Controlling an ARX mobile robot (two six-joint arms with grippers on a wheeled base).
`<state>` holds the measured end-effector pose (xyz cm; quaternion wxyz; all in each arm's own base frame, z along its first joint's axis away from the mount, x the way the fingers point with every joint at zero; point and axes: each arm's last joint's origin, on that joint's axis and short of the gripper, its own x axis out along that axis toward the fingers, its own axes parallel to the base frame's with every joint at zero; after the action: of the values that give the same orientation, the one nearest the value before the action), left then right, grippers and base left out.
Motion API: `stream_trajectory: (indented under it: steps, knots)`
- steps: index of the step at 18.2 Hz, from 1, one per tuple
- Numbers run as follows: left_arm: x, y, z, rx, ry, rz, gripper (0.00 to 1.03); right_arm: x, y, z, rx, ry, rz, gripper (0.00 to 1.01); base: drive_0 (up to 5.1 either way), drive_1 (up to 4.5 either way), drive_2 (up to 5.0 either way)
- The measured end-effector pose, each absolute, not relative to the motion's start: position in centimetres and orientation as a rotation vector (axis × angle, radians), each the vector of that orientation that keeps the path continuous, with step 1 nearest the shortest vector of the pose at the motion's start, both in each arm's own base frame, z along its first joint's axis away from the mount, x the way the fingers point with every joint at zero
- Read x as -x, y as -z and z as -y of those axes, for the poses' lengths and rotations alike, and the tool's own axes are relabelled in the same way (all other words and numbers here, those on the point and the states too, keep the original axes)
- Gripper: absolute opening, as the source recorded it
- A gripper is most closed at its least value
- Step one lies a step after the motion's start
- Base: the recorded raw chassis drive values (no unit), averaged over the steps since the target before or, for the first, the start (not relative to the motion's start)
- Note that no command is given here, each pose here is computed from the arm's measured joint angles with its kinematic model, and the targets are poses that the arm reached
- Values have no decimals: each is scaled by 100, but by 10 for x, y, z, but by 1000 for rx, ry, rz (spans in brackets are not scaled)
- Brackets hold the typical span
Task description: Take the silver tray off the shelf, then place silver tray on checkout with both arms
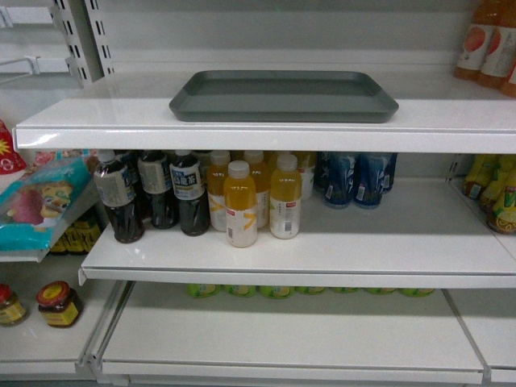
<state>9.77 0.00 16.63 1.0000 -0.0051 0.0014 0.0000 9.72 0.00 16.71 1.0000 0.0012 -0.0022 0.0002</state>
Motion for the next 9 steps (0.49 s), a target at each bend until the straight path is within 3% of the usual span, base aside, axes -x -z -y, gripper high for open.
stream_trajectory:
  steps: [9]
  knots:
    - [-98, -166, 0, 10, 0, -6, 98, -97, -167, 0, -2, 0, 4, 98, -2, 428, -433]
